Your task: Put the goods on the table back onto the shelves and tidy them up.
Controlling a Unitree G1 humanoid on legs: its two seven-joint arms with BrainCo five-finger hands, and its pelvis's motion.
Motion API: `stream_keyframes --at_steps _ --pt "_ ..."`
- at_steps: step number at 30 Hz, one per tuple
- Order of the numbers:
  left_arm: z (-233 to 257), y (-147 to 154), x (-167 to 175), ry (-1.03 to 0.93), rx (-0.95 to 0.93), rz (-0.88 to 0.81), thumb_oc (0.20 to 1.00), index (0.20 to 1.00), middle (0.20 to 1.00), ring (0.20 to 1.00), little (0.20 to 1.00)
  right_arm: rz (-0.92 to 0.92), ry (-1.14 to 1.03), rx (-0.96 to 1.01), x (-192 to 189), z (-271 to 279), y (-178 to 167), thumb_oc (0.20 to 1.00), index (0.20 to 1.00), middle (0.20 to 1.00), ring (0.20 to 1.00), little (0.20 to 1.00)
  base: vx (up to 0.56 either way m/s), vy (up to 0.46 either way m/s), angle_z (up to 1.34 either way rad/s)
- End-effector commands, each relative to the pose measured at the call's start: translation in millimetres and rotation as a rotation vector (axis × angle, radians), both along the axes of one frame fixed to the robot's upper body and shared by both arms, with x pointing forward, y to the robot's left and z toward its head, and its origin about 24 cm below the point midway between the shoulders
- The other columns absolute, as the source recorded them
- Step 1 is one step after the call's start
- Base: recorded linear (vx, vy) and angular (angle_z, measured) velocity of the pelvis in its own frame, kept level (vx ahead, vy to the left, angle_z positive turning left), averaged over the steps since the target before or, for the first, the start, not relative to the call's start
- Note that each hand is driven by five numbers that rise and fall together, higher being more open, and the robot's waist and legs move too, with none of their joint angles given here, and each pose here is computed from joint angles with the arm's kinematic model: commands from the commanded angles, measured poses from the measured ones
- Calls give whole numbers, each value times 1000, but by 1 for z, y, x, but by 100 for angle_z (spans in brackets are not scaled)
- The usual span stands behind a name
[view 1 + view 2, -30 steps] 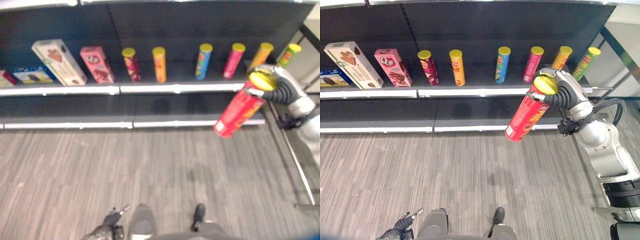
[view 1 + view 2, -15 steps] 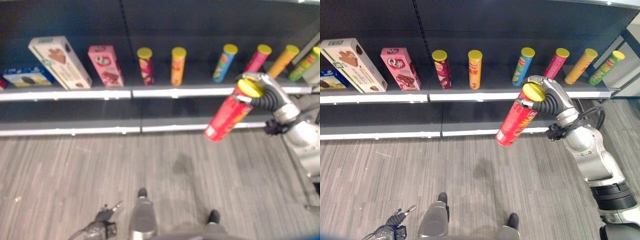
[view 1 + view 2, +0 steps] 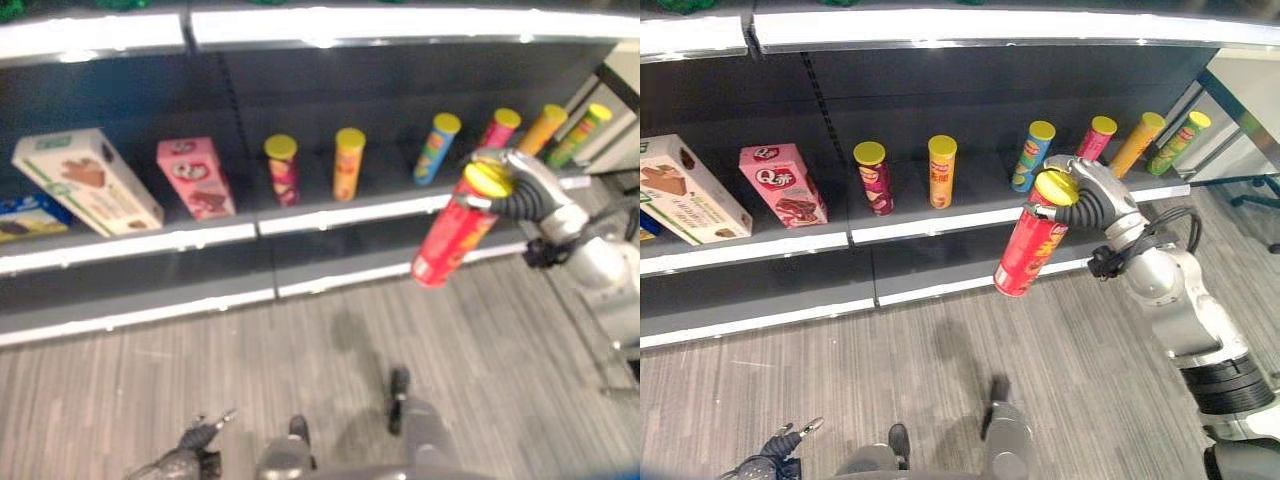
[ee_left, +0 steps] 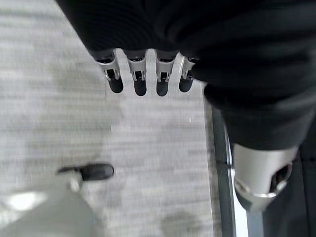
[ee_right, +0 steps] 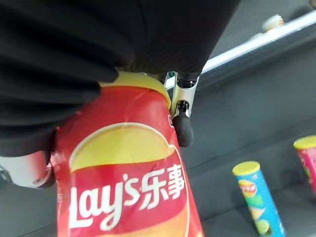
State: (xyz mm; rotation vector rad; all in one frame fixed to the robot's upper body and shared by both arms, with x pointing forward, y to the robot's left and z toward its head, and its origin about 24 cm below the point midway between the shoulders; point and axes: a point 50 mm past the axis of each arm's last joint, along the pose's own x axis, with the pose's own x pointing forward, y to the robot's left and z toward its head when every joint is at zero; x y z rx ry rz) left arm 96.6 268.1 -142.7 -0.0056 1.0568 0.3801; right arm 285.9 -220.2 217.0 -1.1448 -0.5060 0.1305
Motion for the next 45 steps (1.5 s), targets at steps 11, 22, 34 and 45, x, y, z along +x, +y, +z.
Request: stream_keyframes --at_steps 11,22,34,45 --pt "3 -20 18 -46 -2 -153 1000 1000 1000 1000 1000 -104 -228 -201 -30 51 -24 200 200 200 200 200 119 -71 56" --pt "3 -15 16 -43 14 -120 1000 1000 1000 1000 1000 -83 -261 -217 -37 36 -12 200 200 200 200 200 -18 41 7" --pt "18 -9 41 -154 56 -121 1000 1000 1000 1000 1000 -90 -421 -236 -25 58 -1 200 200 200 200 200 -100 21 -11" --pt "20 -12 47 -179 55 -116 1000 1000 1000 1000 1000 -138 -496 -233 -24 65 -4 200 200 200 200 200 -30 -23 10"
